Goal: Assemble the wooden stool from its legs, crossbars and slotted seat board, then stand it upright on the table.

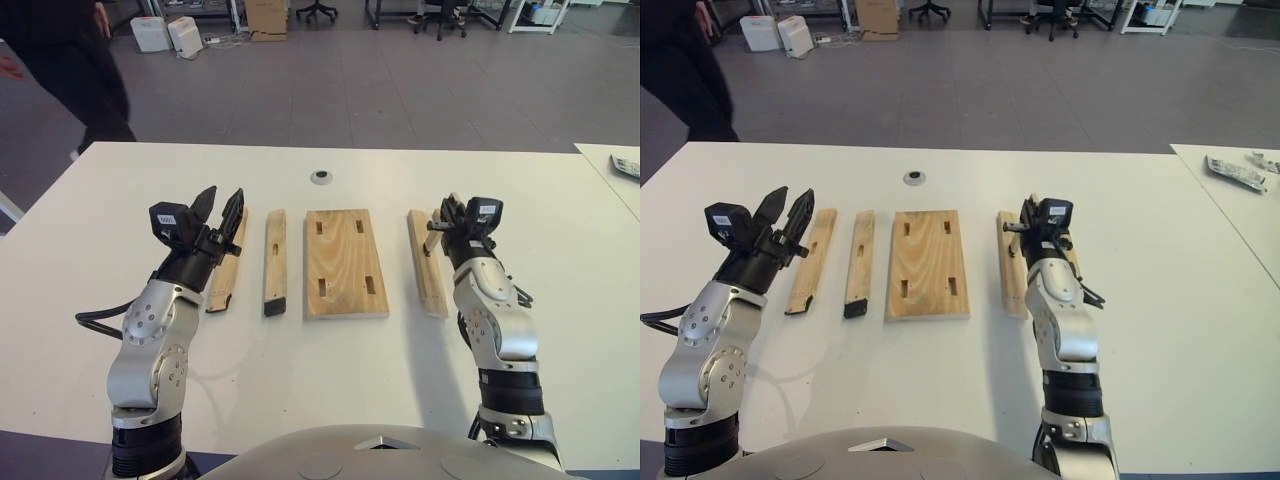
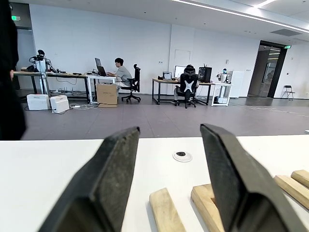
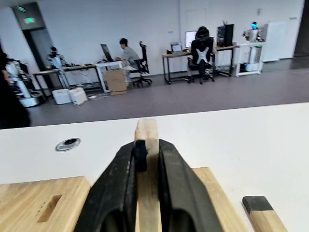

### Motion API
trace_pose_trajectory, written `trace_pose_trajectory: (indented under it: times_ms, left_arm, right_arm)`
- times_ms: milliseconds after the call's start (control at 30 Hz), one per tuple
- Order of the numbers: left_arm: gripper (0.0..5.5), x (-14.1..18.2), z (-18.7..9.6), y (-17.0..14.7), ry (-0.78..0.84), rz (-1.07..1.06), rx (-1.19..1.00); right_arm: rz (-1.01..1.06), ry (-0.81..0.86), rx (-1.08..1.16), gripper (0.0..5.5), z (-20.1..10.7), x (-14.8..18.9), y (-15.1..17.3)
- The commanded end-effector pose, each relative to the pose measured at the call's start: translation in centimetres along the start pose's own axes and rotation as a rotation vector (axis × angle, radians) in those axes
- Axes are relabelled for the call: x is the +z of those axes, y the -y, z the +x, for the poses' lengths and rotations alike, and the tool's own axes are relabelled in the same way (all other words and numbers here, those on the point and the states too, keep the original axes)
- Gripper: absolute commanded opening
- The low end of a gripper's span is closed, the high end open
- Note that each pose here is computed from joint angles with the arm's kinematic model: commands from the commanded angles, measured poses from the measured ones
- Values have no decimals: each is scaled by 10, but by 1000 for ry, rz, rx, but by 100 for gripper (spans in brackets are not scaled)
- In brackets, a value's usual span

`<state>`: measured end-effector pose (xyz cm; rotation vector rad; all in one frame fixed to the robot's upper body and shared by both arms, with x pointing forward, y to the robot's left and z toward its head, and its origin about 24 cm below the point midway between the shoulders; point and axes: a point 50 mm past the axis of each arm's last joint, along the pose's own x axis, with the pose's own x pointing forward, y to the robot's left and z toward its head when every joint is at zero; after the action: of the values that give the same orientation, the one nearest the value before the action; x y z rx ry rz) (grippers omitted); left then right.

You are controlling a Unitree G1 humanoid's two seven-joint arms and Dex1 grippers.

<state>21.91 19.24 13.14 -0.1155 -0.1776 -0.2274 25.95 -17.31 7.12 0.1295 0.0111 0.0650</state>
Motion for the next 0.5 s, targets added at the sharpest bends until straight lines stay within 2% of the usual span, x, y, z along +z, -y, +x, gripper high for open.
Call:
trace_pose_trajectory:
  times_ms: [33,500]
  left_arm:
    - [230,3,-3,-1,21,3,6]
    - [230,2,-5,1,43,-6,27]
  right_arm:
    - [10,-175,71,40,-26,-47,7]
    - [-75,-311,77,40,-33,-62,7]
